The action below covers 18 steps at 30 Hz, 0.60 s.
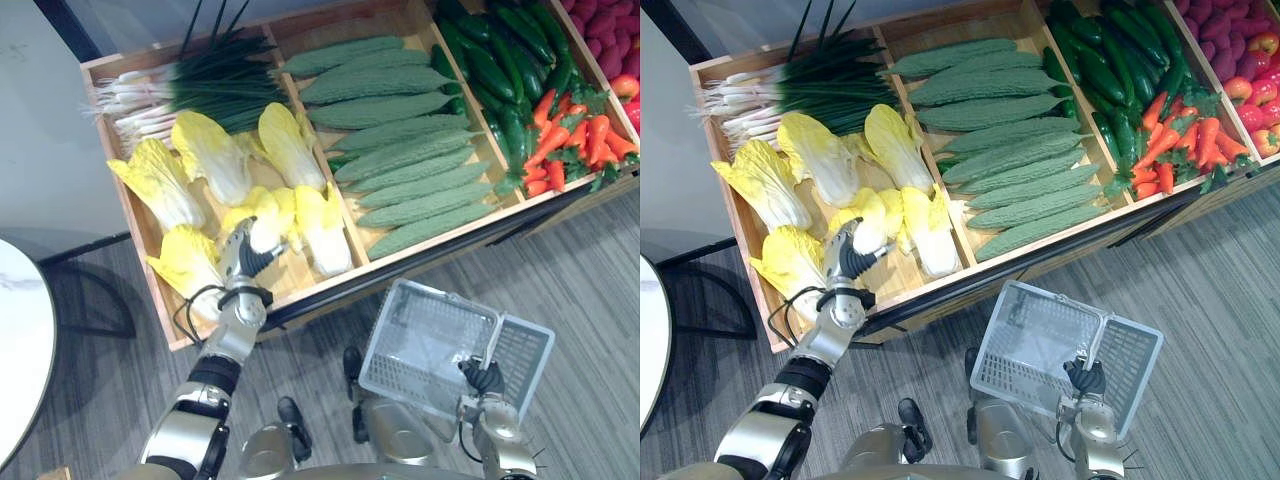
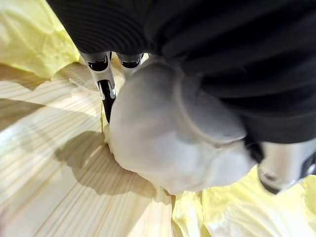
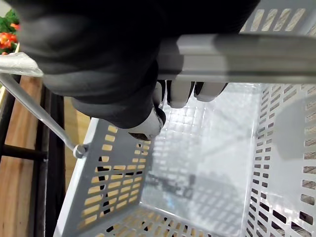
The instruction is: Pick vegetable in the basket
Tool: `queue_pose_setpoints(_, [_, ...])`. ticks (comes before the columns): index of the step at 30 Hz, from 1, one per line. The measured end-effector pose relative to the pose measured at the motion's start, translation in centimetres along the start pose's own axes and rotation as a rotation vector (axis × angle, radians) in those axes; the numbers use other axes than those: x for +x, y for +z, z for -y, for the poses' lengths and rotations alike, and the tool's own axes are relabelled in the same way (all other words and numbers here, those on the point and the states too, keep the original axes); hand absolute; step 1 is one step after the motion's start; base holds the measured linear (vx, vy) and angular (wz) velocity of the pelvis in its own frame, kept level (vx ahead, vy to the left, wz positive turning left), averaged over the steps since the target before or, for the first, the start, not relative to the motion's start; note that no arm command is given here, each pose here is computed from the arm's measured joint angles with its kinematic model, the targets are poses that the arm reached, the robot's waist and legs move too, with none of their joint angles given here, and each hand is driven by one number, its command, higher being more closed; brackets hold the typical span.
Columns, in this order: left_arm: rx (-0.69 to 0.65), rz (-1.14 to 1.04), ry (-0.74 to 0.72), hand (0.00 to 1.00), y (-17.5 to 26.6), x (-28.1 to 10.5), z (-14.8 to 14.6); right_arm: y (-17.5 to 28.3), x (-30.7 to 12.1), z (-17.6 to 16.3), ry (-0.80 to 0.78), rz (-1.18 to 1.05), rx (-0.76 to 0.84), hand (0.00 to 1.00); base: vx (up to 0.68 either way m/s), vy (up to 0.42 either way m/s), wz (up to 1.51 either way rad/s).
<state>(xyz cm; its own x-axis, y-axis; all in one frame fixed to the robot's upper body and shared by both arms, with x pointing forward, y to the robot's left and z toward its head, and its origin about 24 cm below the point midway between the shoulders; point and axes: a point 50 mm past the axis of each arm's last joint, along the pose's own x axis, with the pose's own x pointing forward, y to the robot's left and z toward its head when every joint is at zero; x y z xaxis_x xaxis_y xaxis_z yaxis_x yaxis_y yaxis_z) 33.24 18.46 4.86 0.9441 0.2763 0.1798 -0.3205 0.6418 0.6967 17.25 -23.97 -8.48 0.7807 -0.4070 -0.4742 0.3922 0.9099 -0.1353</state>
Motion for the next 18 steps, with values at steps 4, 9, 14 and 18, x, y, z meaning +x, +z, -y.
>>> queue_pose_setpoints(4, [-0.055,0.005,0.022,1.0,0.7,0.0,-0.3,0.2,-0.1,0.1,-0.003,0.008,0.014,1.0,-0.01,0.003,0.02])
queue_pose_setpoints(9, [-0.152,0.051,0.043,1.0,1.9,-1.9,-0.6,0.1,-0.2,0.2,-0.019,0.007,0.035,1.0,0.04,0.026,0.11])
queue_pose_setpoints(14, [-0.242,0.084,0.054,1.0,3.0,-4.0,-0.7,-0.4,-0.4,0.9,-0.054,-0.008,0.045,1.0,0.08,0.076,0.17])
queue_pose_setpoints(18, [-0.325,0.152,0.086,1.0,4.3,-5.5,-1.5,-0.6,-0.9,1.1,-0.068,-0.005,0.053,1.0,0.02,0.057,0.08])
